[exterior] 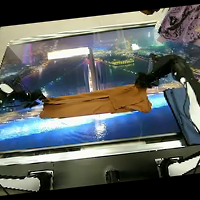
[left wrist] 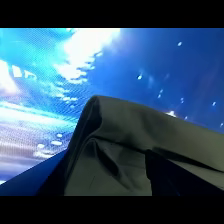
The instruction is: Fold the clothes and pants, and hang the long-sleeved shirts on hangers.
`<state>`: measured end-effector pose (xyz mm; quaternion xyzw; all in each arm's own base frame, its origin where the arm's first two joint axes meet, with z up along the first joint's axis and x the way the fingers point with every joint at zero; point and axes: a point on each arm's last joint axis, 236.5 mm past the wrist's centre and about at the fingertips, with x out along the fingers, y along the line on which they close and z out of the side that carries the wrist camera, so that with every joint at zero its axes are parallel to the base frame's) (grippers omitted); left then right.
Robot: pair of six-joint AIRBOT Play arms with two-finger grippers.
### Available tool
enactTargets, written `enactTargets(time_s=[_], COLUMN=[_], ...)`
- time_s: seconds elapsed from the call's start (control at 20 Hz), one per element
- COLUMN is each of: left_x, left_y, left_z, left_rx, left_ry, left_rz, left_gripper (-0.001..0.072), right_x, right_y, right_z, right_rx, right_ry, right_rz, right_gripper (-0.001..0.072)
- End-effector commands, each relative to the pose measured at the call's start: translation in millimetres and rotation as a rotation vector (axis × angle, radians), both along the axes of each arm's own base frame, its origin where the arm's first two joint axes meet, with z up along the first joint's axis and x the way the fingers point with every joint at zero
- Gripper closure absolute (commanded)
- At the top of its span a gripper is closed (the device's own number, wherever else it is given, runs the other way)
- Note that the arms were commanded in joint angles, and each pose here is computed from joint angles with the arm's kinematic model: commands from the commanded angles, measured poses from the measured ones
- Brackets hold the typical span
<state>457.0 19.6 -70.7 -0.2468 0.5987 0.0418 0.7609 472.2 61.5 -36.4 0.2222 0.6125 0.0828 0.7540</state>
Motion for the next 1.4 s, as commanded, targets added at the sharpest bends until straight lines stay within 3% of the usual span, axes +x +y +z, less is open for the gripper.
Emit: enactTargets(time_s=[0.0, 0.1, 0.3, 0.5, 0.75, 0.85, 0.95, 1.0, 1.05, 1.1, 1.2, 1.25, 1.35], left_x=[-7, -15, -17, -18, -18, -18, -17, -16, -13, -7, 13, 25, 42], left_y=[20, 37, 43, 40, 40, 40, 37, 32, 22, 10, -28, -51, -110], left_z=[28, 44, 59, 59, 59, 59, 59, 60, 61, 64, 72, 75, 75], left_rx=[0.062, 0.13, 0.163, 0.161, 0.159, 0.158, 0.141, 0.118, 0.075, 0.019, -0.108, -0.16, -0.267], left_ry=[0.045, 0.068, 0.045, 0.051, 0.052, 0.052, 0.052, 0.048, 0.037, 0.016, -0.053, -0.091, -0.137], left_rz=[-0.027, -0.023, -0.025, -0.029, -0.025, -0.024, -0.003, 0.0, 0.005, 0.013, 0.02, 0.016, -0.011], left_gripper=[0.0158, 0.0158, 0.0158, 0.0158, 0.0158, 0.0159, 0.0158, 0.016, 0.0175, 0.0183, 0.0347, 0.0355, 0.0619], right_x=[-6, -20, -36, -43, -48, -51, -52, -52, -51, -50, -47, -46, -42], right_y=[-45, -83, -92, -65, -24, -4, 13, 18, 19, 18, 4, -4, -19], right_z=[31, 30, 8, -28, -64, -68, -69, -67, -62, -53, -28, -12, 27], right_rx=[-0.003, 0.055, 0.265, 0.349, 0.361, 0.364, 0.354, 0.352, 0.349, 0.342, 0.272, 0.227, 0.144], right_ry=[-0.003, 0.041, 0.101, 0.164, 0.246, 0.266, 0.264, 0.265, 0.26, 0.25, 0.228, 0.207, 0.15], right_rz=[-0.015, -0.093, -0.118, -0.062, 0.012, 0.054, 0.089, 0.099, 0.095, 0.082, 0.031, 0.015, -0.049], right_gripper=[0.0354, 0.0209, 0.0061, 0.0053, 0.0056, 0.0088, 0.041, 0.0617, 0.069, 0.0691, 0.0691, 0.0692, 0.0692])
